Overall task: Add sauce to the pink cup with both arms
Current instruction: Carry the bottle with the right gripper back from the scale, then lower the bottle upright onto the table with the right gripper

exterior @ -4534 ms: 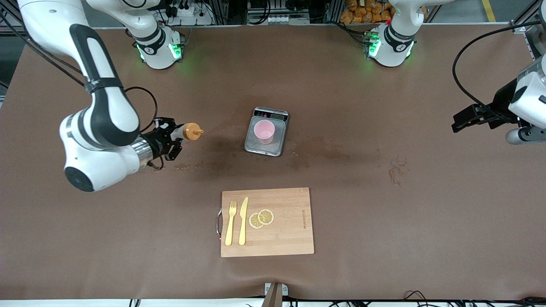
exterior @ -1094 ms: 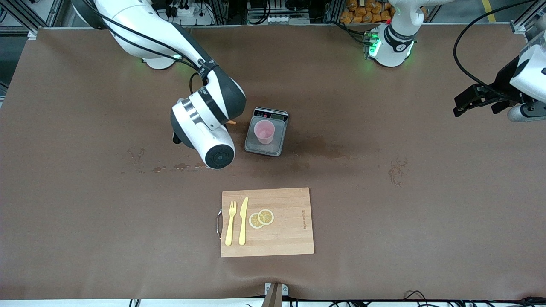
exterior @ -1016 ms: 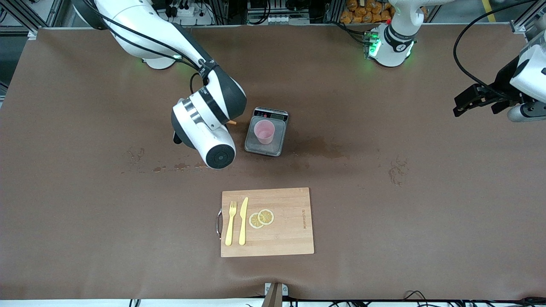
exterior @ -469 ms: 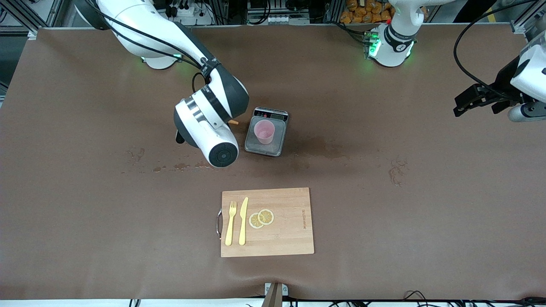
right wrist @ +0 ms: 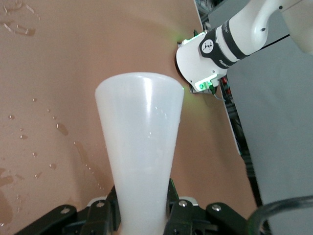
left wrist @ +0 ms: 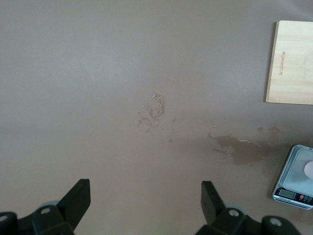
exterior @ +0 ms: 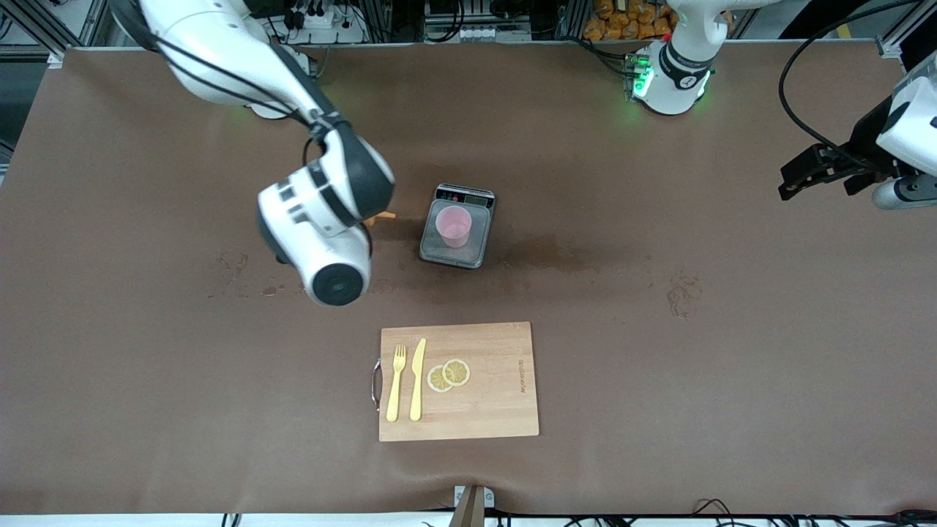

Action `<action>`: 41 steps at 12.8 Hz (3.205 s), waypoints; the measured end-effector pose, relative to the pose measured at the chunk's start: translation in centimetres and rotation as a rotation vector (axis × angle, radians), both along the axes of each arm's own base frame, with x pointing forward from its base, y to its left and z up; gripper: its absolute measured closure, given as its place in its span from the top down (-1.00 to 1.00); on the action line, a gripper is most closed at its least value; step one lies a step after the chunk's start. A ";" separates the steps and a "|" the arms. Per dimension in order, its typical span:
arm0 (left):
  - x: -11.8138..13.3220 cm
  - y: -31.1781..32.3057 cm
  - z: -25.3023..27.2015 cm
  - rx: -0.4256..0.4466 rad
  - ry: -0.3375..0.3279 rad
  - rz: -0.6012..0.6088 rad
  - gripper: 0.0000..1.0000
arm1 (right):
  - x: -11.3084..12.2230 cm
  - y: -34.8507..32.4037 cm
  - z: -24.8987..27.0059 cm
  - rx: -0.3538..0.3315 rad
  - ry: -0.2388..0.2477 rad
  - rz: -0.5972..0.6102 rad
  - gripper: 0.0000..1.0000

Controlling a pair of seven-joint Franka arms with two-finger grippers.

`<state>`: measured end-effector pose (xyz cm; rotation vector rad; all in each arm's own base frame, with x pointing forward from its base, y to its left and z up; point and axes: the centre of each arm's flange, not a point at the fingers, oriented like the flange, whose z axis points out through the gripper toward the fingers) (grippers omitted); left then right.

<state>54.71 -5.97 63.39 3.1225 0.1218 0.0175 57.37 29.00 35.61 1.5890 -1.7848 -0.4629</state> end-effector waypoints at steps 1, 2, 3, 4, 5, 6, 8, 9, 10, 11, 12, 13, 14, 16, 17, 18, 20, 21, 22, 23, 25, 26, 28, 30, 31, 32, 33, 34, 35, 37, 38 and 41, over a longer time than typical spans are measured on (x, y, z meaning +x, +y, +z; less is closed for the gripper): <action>0.0 0.0 0.0 0.000 0.000 0.000 1.00 | 1.0 -2.1 1.2 0.059 0.004 -0.021 -0.27; 0.0 0.0 0.0 0.000 0.000 0.000 1.00 | 1.7 -4.0 2.5 0.102 0.004 -0.036 -0.27; 0.0 0.0 0.0 0.000 0.001 0.000 1.00 | 2.0 -5.5 3.6 0.145 0.006 -0.032 -0.27; 0.0 0.0 0.0 0.000 0.001 0.000 1.00 | 2.3 -6.9 4.7 0.202 0.011 -0.026 -0.27; 0.0 0.0 0.0 0.000 0.001 0.000 1.00 | 2.7 -8.4 5.6 0.258 0.013 -0.029 -0.27; 0.0 0.0 0.0 0.000 0.001 0.000 1.00 | 3.0 -10.0 6.3 0.306 0.015 -0.032 -0.27; 0.0 0.0 0.0 0.000 0.001 0.000 1.00 | 3.6 -12.7 7.0 0.384 0.016 -0.014 -0.27; 0.0 0.0 0.0 0.000 0.001 0.000 1.00 | 3.8 -13.9 7.1 0.422 0.021 -0.005 -0.27; 0.0 0.0 0.0 0.000 0.002 0.000 1.00 | 3.9 -15.1 7.3 0.473 0.031 0.004 -0.27; 0.0 0.0 0.0 0.000 0.002 -0.001 1.00 | 4.1 -16.3 7.5 0.532 0.036 0.006 -0.27; 0.0 0.0 0.0 0.000 0.002 -0.001 1.00 | 4.4 -17.9 7.6 0.588 0.032 0.003 -0.27; 0.0 0.0 0.0 0.000 0.002 -0.001 1.00 | 4.7 -19.7 7.7 0.637 0.023 0.002 -0.27; 0.0 0.0 0.0 0.000 0.002 -0.001 1.00 | 4.9 -21.6 7.7 0.685 0.011 0.011 -0.27; 0.0 0.0 0.0 0.000 0.002 -0.001 1.00 | 5.2 -24.6 7.6 0.778 -0.012 0.035 -0.27; 0.0 0.0 0.0 0.000 0.002 -0.001 1.00 | 5.2 -26.3 7.4 0.835 -0.025 0.043 -0.27; 0.0 0.0 0.0 0.000 0.002 -0.001 1.00 | 5.2 -28.3 7.1 0.897 -0.039 0.047 -0.27; 0.0 -0.1 0.0 0.000 0.002 -0.001 1.00 | 4.6 -33.1 5.4 1.017 -0.064 0.055 -0.27; 0.0 0.0 0.0 0.000 0.002 -0.001 1.00 | 4.2 -35.2 4.1 1.069 -0.071 0.057 -0.27; 0.0 -0.1 0.0 0.000 0.002 -0.001 1.00 | 3.9 -37.0 2.5 1.121 -0.076 0.056 -0.27; 0.0 -0.1 -0.1 0.000 0.003 -0.001 1.00 | 3.7 -38.4 0.7 1.179 -0.081 0.050 -0.27; 0.0 -0.1 -0.1 0.000 0.003 -0.001 1.00 | 3.3 -40.5 -3.0 1.271 -0.087 0.024 -0.27; 0.0 0.0 -0.1 0.000 0.003 -0.001 1.00 | 3.1 -41.3 -4.7 1.297 -0.087 0.011 -0.27; 0.0 -0.1 -0.1 0.000 0.003 -0.001 1.00 | 2.7 -43.0 -7.8 1.349 -0.097 0.001 -0.27; 0.0 -0.1 -0.1 0.000 0.003 -0.001 1.00 | 1.7 -45.6 -11.1 1.419 -0.128 -0.005 -0.27; 0.0 -0.1 -0.1 0.000 0.003 -0.001 1.00 | 1.1 -46.9 -12.9 1.452 -0.141 -0.014 -0.27; 0.0 -0.1 -0.1 0.000 0.004 -0.001 1.00 | 0.5 -47.8 -14.4 1.483 -0.151 -0.021 -0.27; 0.0 -0.1 -0.1 0.000 0.004 -0.001 1.00 | 0.0 -48.4 -15.8 1.515 -0.158 -0.023 -0.27; 0.0 -0.1 -0.1 0.000 0.004 -0.001 1.00 | -0.5 -48.8 -17.2 1.544 -0.163 -0.023 -0.27; 0.0 -0.1 -0.1 0.000 0.004 -0.001 1.00 | -0.8 -48.9 -18.3 1.568 -0.165 -0.021 -0.27; 0.0 -0.1 -0.1 0.000 0.004 -0.001 1.00 | -1.0 -48.8 -19.8 1.583 -0.174 -0.018 -0.27; 0.0 -0.1 -0.1 0.000 0.004 -0.001 1.00 | -1.1 -48.7 -20.3 1.583 -0.178 -0.019 -0.31; 0.0 -0.1 -0.1 0.000 0.005 -0.002 1.00 | -1.5 -47.9 -21.8 1.600 -0.192 -0.008 -0.33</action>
